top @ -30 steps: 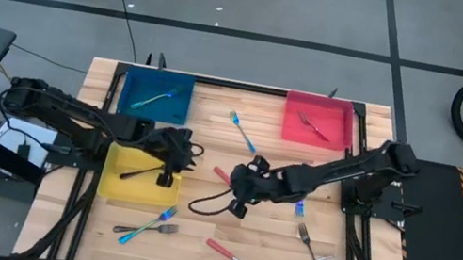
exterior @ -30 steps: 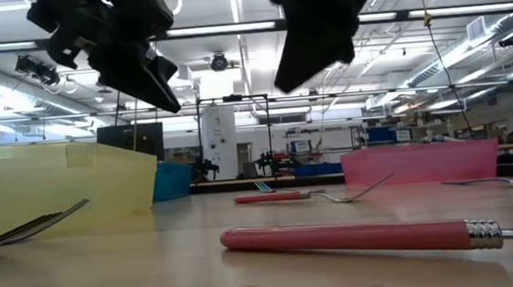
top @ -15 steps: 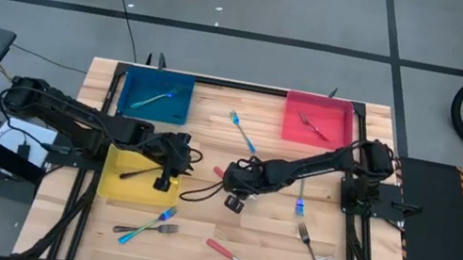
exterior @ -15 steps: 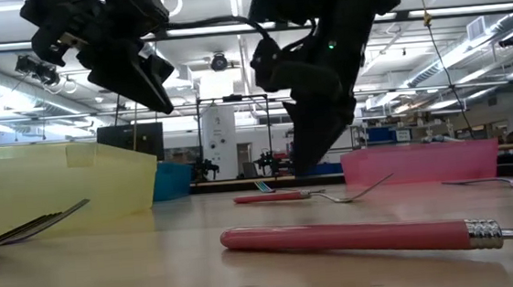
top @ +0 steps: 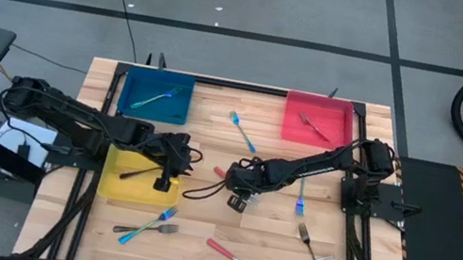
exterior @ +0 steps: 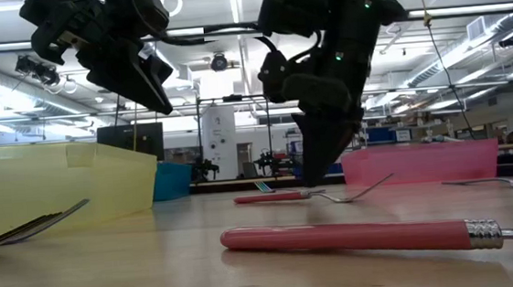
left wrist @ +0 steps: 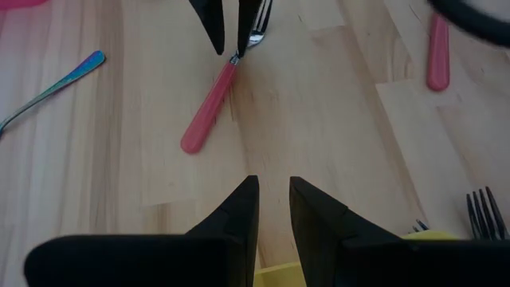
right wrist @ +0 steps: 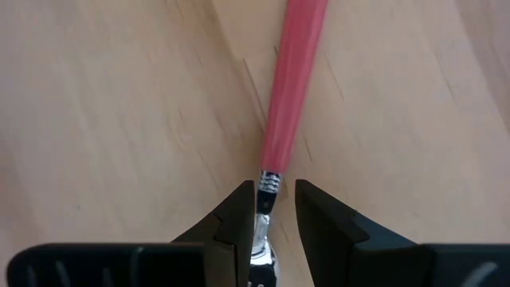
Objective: Sort silverware by color (type)
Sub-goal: Put the pink fork into the red bin
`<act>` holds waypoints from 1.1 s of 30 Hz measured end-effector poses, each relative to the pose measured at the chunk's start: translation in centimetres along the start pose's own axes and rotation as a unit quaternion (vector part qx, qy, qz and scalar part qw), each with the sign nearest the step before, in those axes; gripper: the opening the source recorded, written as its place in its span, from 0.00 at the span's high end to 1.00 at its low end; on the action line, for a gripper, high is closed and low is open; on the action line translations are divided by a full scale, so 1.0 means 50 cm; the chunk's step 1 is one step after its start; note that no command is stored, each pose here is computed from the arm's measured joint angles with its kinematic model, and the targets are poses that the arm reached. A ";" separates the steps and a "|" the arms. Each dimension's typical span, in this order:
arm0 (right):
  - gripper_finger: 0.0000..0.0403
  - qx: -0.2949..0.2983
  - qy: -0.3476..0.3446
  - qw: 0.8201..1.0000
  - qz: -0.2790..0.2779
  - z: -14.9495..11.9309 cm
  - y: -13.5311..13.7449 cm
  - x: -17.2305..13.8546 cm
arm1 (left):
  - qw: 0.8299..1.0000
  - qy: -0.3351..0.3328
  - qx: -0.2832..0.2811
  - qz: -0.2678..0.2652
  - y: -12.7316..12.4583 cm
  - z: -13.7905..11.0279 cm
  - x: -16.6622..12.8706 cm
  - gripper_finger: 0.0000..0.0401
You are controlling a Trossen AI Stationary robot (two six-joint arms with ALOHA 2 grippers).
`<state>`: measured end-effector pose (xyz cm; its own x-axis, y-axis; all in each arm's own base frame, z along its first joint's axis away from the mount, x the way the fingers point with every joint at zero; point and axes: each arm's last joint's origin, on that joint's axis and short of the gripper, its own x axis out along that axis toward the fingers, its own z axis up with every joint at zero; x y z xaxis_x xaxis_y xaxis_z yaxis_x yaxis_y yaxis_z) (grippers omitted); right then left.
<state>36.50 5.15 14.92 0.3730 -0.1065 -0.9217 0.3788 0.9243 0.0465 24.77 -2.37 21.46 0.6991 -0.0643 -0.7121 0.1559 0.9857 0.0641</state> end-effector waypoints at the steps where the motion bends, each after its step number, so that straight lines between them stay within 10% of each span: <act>1: 0.75 0.000 0.001 1.000 -0.001 -0.003 -0.001 0.003 | 1.000 0.000 0.000 0.000 0.000 0.000 0.000 0.82; 33: 0.94 0.016 -0.026 1.000 0.000 -0.021 -0.028 0.033 | 1.000 0.001 0.004 0.000 0.000 0.000 0.000 0.82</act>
<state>35.69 4.09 12.94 0.4159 -0.1263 -0.9006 0.4051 0.9124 0.0591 24.76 -2.35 21.44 0.6975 -0.0635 -0.7137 0.1613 0.9844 0.0701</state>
